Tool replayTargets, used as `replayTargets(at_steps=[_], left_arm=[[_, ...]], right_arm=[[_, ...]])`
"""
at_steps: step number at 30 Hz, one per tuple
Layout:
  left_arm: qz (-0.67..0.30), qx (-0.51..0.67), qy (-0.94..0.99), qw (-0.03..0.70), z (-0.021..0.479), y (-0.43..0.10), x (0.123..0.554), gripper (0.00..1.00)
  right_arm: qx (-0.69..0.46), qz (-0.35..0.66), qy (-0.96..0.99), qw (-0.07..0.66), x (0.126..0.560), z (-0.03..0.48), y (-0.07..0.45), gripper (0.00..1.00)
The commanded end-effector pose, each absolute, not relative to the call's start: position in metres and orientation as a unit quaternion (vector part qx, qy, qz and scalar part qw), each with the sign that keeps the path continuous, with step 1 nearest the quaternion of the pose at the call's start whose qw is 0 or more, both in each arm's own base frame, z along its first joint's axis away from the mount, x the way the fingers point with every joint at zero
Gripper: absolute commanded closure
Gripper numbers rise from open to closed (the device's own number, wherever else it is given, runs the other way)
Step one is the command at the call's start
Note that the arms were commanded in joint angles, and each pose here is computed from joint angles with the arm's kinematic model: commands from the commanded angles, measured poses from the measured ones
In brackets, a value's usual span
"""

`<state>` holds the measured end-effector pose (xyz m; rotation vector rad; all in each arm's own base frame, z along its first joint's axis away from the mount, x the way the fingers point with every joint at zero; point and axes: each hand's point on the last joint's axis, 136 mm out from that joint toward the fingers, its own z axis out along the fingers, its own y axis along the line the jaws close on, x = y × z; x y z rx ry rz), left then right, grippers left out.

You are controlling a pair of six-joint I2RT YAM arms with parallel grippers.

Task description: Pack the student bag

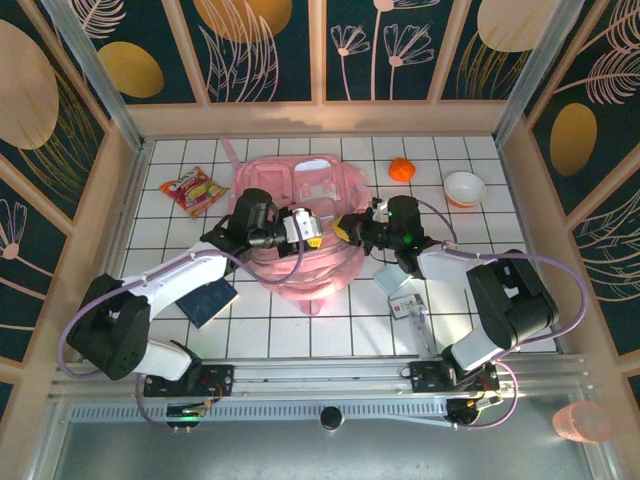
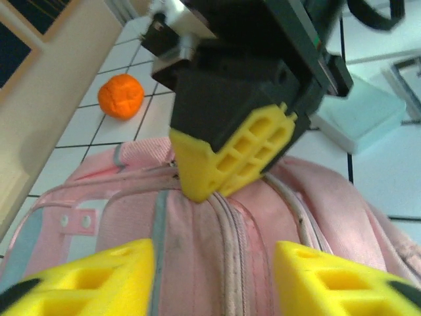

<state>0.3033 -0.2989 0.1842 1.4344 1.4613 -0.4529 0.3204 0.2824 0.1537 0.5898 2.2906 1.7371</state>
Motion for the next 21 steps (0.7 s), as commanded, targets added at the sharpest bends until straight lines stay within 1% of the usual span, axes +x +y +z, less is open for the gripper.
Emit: replayTargets(at_steps=[1, 2, 5, 7, 10, 13, 17, 20, 21], left_arm=[[-0.225, 0.561, 0.609, 0.514, 0.204, -0.303, 0.299, 0.34], [-0.237, 0.553, 0.618, 0.505, 0.205, -0.304, 0.298, 0.31], [-0.261, 0.515, 0.668, 0.471, 0.205, -0.304, 0.303, 0.29], [-0.272, 0.48, 0.707, 0.441, 0.199, -0.302, 0.307, 0.3], [-0.297, 0.46, 0.727, 0.414, 0.202, -0.306, 0.305, 0.3], [-0.325, 0.433, 0.74, 0.399, 0.201, -0.309, 0.303, 0.31], [-0.325, 0.404, 0.761, 0.389, 0.196, -0.307, 0.308, 0.36], [-0.318, 0.38, 0.779, 0.385, 0.192, -0.305, 0.315, 0.47], [-0.315, 0.378, 0.782, 0.382, 0.19, -0.304, 0.315, 0.48]], right_arm=[[0.161, 0.615, 0.756, 0.158, 0.324, 0.198, 0.287, 1.0], [0.159, 0.615, 0.755, 0.162, 0.324, 0.2, 0.286, 1.0], [0.15, 0.615, 0.754, 0.175, 0.323, 0.206, 0.285, 1.0], [0.144, 0.615, 0.754, 0.181, 0.322, 0.209, 0.285, 1.0], [0.144, 0.615, 0.753, 0.187, 0.322, 0.211, 0.283, 1.0], [0.143, 0.613, 0.753, 0.192, 0.322, 0.212, 0.283, 1.0], [0.142, 0.614, 0.752, 0.192, 0.321, 0.213, 0.285, 1.0], [0.141, 0.614, 0.752, 0.193, 0.321, 0.213, 0.286, 1.0], [0.141, 0.614, 0.752, 0.193, 0.321, 0.214, 0.287, 1.0]])
